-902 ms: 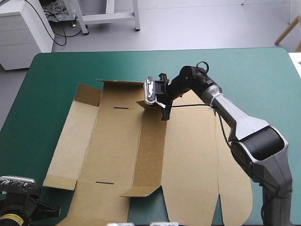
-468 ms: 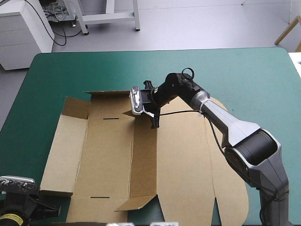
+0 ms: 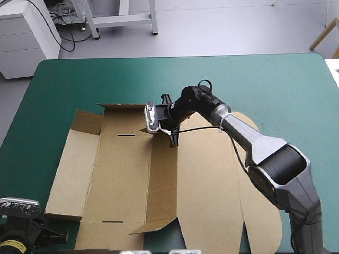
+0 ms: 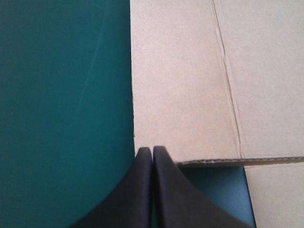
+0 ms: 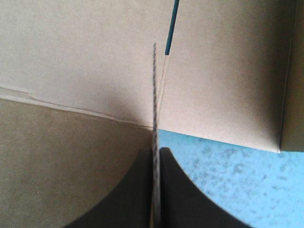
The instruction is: Fold the box
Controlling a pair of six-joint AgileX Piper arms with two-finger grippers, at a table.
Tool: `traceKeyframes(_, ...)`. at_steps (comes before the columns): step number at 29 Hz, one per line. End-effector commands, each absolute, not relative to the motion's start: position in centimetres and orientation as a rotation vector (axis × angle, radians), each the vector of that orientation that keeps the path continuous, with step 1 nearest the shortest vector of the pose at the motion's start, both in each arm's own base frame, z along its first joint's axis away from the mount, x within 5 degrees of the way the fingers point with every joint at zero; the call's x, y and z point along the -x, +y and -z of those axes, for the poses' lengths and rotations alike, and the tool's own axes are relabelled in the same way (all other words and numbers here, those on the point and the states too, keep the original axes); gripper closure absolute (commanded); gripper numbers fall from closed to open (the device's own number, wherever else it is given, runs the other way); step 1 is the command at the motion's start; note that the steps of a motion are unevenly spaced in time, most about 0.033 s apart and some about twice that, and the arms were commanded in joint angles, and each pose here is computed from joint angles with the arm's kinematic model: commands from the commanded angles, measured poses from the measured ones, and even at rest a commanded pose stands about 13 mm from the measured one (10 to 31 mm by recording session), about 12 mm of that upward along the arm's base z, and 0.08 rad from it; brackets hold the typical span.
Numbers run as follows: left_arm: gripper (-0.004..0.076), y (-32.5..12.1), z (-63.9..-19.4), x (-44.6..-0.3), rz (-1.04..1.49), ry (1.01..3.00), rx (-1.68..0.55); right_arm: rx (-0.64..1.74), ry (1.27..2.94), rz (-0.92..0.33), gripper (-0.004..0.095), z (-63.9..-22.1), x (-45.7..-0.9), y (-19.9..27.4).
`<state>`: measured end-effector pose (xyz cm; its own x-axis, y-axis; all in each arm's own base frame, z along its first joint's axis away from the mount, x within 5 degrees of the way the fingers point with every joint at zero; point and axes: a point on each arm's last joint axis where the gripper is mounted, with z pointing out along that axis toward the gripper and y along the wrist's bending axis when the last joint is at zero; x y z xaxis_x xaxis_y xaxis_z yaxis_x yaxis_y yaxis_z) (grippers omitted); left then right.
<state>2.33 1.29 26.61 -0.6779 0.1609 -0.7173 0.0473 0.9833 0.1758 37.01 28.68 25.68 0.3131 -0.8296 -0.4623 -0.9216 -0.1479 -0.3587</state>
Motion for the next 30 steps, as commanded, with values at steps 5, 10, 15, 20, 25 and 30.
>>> traceKeyframes(5, 0.0734, 1.2, -27.5, -2.7, -0.168, 2.255, -0.135, 1.888, 1.534, -0.150, 0.0661, -29.3, -36.2, 29.3)
traceKeyframes(10, 0.0734, 1.2, -27.5, -2.7, -0.168, 2.255, -0.135, 1.867, 1.547, -0.077, 0.0570, -30.4, -36.1, 28.6)
traceKeyframes(15, 0.0734, 1.2, -27.5, -2.7, -0.168, 2.255, -0.135, 1.722, 1.611, 0.074, 0.0571, -33.8, -36.1, 26.4)
traceKeyframes(20, 0.0734, 1.2, -27.5, -2.7, -0.168, 2.255, -0.135, 1.569, 1.803, 0.062, 0.0585, -36.0, -36.6, 21.9)
traceKeyframes(25, 0.0734, 1.2, -27.5, -2.7, -0.168, 2.255, -0.135, 1.434, 2.074, -0.014, 0.0682, -37.1, -36.7, 16.0)
traceKeyframes(30, 0.0734, 1.2, -27.5, -2.7, -0.168, 2.255, -0.135, 1.068, 2.324, -0.109, 0.0857, -38.9, -35.1, 8.3)
